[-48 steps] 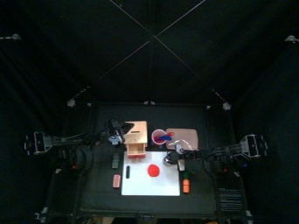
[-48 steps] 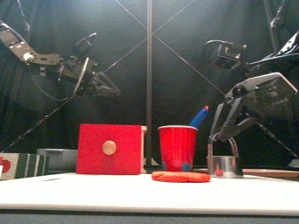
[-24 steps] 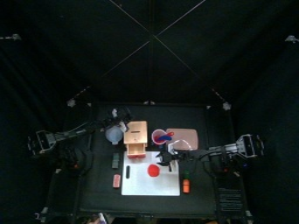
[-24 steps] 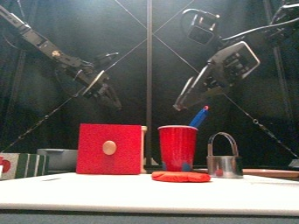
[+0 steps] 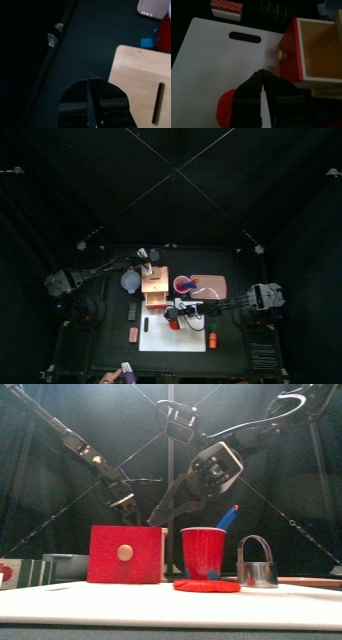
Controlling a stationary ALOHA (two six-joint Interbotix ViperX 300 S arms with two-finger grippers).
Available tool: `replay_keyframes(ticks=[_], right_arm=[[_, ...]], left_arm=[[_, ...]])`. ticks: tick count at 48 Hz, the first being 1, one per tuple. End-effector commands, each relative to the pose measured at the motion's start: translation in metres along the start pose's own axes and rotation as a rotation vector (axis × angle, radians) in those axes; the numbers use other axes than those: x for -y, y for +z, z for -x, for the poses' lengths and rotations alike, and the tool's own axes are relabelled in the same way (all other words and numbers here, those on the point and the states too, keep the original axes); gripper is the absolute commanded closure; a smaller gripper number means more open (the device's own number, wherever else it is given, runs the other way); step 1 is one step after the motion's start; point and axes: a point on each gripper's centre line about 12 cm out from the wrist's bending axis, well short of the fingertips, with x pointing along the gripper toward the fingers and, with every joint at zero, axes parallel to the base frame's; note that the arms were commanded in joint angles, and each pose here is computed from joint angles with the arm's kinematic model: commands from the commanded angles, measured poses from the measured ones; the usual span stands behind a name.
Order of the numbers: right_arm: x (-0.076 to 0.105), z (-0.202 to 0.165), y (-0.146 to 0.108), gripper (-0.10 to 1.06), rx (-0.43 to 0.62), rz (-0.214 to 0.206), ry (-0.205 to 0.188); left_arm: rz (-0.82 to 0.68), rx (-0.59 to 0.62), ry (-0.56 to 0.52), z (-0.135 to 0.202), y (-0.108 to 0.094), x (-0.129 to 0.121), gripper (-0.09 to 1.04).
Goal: Get the cutter from the drawer then cut the dough then place the extra dough in the bowl
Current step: Shut the drawer
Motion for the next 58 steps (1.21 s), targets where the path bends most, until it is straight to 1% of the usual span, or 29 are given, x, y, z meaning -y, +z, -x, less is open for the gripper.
replay_keyframes(ticks=[1, 7, 13, 15, 21, 25, 27, 37, 46, 58], right_arm=[[0.006, -0.009, 0.02, 0.61, 0.035, -0.004, -0.012], [0.01, -0.028, 0.021, 0.61, -0.001, -0.011, -0.018], [0.011, -0.045, 0.022, 0.61, -0.044, 0.002, -0.02], [0.013, -0.049, 0.022, 0.61, -0.053, 0.0, -0.021], [0.024, -0.061, 0.023, 0.61, -0.076, -0.006, -0.04], [0.03, -0.066, 0.023, 0.61, -0.091, 0.002, -0.051], [0.034, -0.068, 0.024, 0.61, -0.098, 0.012, -0.058], [0.061, -0.078, 0.028, 0.61, -0.113, 0.034, -0.104], [0.087, -0.085, 0.033, 0.61, -0.099, 0.014, -0.147], [0.113, -0.091, 0.041, 0.61, -0.069, -0.002, -0.188]], left_arm=[[0.008, 0.004, -0.02, -0.003, 0.011, -0.006, 0.55], [0.004, -0.016, -0.059, -0.01, 0.006, -0.006, 0.55], [-0.001, -0.011, -0.102, -0.012, 0.005, -0.003, 0.55], [-0.004, -0.008, -0.111, -0.013, 0.005, -0.002, 0.55], [-0.007, 0.0, -0.129, -0.016, 0.004, -0.002, 0.55], [-0.012, -0.001, -0.139, -0.018, 0.003, 0.0, 0.55], [-0.015, -0.004, -0.143, -0.02, 0.002, 0.001, 0.55], [-0.022, -0.002, -0.14, -0.023, 0.002, 0.002, 0.55], [-0.038, 0.017, -0.121, -0.023, 0.005, 0.0, 0.55], [-0.056, 0.048, -0.088, -0.024, 0.009, -0.003, 0.55]])
